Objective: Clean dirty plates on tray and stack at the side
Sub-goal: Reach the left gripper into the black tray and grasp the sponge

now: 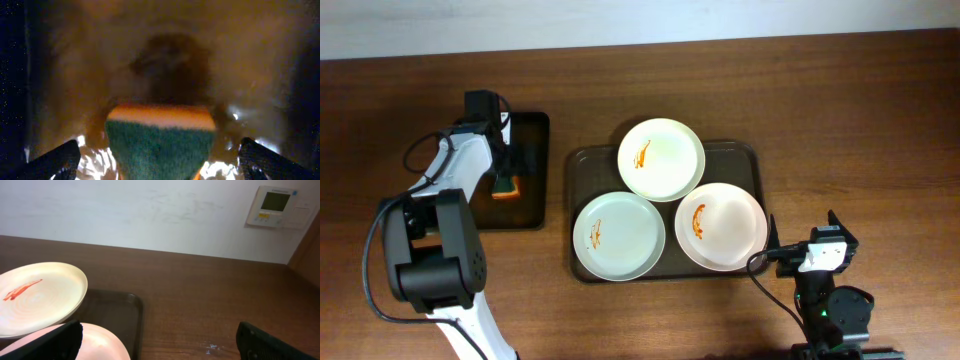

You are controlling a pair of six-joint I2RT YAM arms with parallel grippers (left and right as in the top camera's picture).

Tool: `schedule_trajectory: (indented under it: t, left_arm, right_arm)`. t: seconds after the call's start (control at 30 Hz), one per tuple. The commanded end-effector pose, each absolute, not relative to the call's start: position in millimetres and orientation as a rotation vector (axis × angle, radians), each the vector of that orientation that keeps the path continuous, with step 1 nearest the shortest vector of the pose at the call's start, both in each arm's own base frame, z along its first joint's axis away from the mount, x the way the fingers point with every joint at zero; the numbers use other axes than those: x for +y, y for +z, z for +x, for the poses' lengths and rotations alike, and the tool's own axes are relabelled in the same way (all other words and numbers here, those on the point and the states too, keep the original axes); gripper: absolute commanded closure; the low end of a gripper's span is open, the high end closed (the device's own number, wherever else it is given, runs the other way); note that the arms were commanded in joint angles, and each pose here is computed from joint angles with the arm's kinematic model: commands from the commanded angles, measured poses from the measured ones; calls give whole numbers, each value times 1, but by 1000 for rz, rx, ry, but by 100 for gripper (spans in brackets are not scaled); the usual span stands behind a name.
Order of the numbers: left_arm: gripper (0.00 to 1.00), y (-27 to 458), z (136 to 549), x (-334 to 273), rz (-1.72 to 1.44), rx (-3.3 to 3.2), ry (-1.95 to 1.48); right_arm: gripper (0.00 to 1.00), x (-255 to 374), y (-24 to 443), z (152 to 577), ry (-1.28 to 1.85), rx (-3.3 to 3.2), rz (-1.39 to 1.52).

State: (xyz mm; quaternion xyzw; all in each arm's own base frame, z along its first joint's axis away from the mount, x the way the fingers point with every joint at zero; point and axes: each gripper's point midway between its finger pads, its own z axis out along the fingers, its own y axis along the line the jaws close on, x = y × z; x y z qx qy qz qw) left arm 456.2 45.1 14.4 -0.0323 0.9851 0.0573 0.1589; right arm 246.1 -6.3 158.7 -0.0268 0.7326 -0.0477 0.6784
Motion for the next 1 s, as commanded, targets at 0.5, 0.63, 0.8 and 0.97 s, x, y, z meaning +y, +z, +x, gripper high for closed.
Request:
schedule_trajectory:
  t: [0.5, 0.63, 0.8, 0.97]
  left_arm:
    - [8, 26, 389, 46, -94, 3067, 163]
    - [97, 25, 391, 51, -100, 3056, 190]
    - [4, 28, 404, 56, -106, 2999, 231]
    - [2, 33, 430, 58, -114, 2887, 228]
  right_arm:
    - [2, -10, 155, 246, -117, 1653, -44]
    - [2, -10, 155, 246, -117, 1653, -44]
    - [2, -10, 155, 246, -117, 1653, -44]
    - [2, -10, 155, 246, -117, 1653, -44]
